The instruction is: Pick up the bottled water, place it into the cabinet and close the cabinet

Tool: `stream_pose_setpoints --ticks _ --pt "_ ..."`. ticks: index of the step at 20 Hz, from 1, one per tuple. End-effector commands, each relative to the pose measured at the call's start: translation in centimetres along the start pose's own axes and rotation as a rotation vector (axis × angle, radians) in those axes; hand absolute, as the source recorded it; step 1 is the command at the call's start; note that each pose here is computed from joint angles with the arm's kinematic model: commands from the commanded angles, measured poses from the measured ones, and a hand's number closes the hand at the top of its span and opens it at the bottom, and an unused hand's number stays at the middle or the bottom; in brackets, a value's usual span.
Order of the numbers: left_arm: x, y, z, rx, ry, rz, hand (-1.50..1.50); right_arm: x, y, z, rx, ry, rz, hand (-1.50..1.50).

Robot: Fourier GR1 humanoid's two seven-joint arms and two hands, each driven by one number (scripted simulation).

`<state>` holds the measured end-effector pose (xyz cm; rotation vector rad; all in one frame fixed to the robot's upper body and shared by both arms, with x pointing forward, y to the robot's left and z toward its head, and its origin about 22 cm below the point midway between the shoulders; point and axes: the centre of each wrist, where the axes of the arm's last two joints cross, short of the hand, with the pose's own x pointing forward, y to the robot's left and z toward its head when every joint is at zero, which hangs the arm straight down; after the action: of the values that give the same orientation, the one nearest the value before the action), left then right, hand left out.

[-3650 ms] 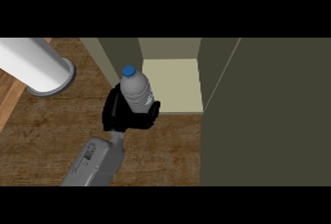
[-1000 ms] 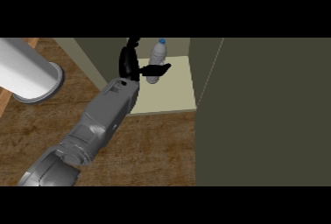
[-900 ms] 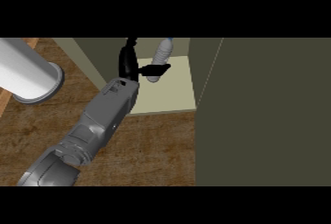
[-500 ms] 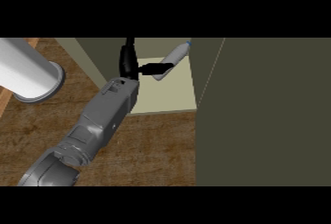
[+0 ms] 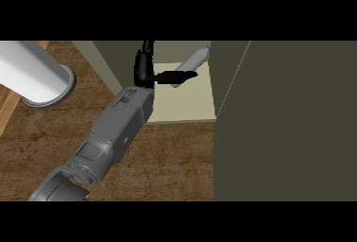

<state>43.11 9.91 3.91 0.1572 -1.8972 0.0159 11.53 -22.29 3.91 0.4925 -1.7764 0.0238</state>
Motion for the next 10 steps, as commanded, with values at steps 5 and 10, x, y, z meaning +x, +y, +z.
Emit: stream_pose_setpoints --ticks 5,10 --pt "-2.5 3.7 1.9 -0.008 -0.049 0.087 -1.50 0.0 0.1 0.9 -0.039 -0.004 0.004 -1.50" --pt "-1.7 3.3 2.0 -0.048 -0.038 0.156 -1.50 0.6 1.0 0.2 -0.045 0.002 0.005 -1.50"
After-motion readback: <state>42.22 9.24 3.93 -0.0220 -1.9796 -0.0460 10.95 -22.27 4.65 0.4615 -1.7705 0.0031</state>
